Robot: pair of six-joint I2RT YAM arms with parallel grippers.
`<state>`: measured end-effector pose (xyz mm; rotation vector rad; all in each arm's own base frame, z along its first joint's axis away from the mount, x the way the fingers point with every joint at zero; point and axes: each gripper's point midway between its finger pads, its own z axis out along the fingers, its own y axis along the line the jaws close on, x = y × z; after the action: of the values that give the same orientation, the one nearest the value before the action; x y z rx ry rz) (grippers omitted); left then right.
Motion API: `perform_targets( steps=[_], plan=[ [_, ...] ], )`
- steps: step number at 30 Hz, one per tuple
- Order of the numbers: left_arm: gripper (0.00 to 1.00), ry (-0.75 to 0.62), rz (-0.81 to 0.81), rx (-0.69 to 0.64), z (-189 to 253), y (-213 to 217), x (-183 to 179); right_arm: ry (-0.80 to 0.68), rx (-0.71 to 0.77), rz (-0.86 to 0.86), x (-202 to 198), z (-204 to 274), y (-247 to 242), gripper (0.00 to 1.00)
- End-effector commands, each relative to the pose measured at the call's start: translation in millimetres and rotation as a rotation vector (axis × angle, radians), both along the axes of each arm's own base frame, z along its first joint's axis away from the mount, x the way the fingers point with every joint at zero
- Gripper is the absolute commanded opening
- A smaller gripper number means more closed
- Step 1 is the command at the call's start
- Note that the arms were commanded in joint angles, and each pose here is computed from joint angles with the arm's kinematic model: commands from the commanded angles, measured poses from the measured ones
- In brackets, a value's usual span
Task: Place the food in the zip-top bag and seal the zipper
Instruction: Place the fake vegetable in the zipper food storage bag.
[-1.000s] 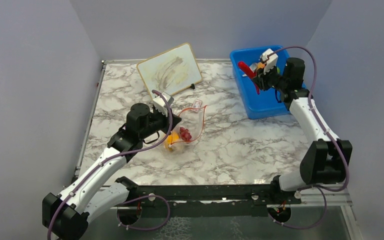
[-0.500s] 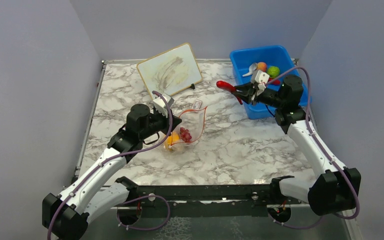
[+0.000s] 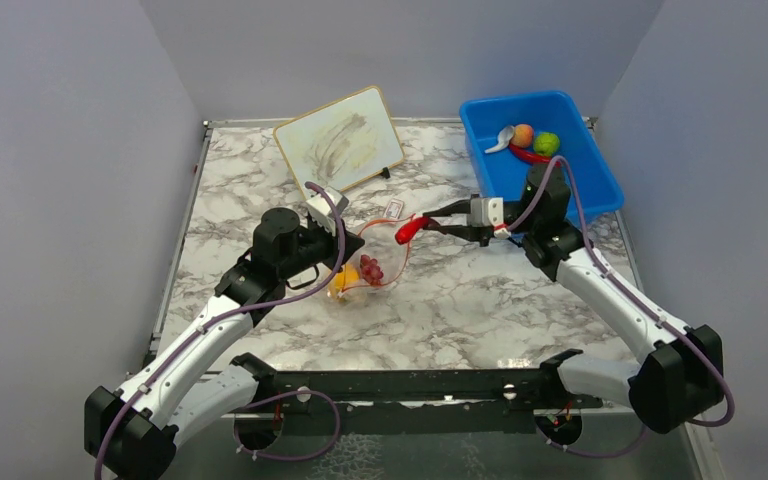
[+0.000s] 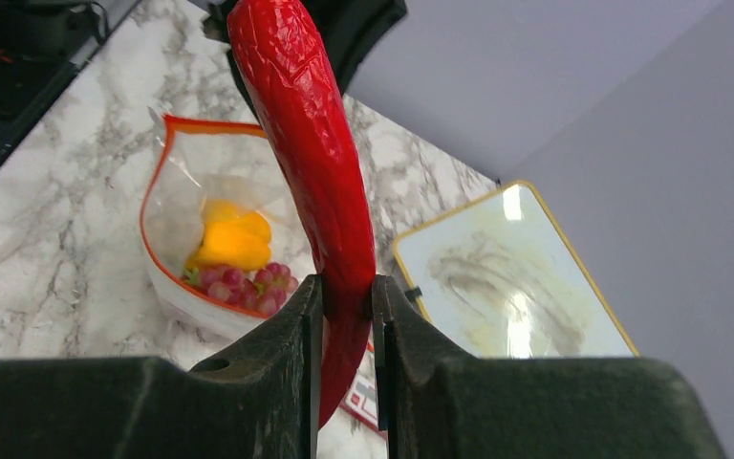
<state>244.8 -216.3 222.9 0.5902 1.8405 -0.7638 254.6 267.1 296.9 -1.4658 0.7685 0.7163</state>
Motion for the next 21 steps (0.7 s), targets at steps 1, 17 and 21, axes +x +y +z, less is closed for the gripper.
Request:
perform_targets(
  steps=[1,17,21],
  plan=[
    [0.0,-0.016,-0.037,-0.024,4.9,-3.4,-5.2,-0.135,0.034,0.177,-32.3,8.4,22.1,0.21],
    [0.0,-0.032,-0.064,-0.037,8.7,-5.4,-10.1,-0.215,-0.032,0.347,-35.0,-32.4,83.9,0.23],
    [0.0,-0.03,-0.066,-0.036,8.4,-5.9,-9.7,-0.234,-0.077,0.337,-24.7,-49.1,89.0,0.24]
  ],
)
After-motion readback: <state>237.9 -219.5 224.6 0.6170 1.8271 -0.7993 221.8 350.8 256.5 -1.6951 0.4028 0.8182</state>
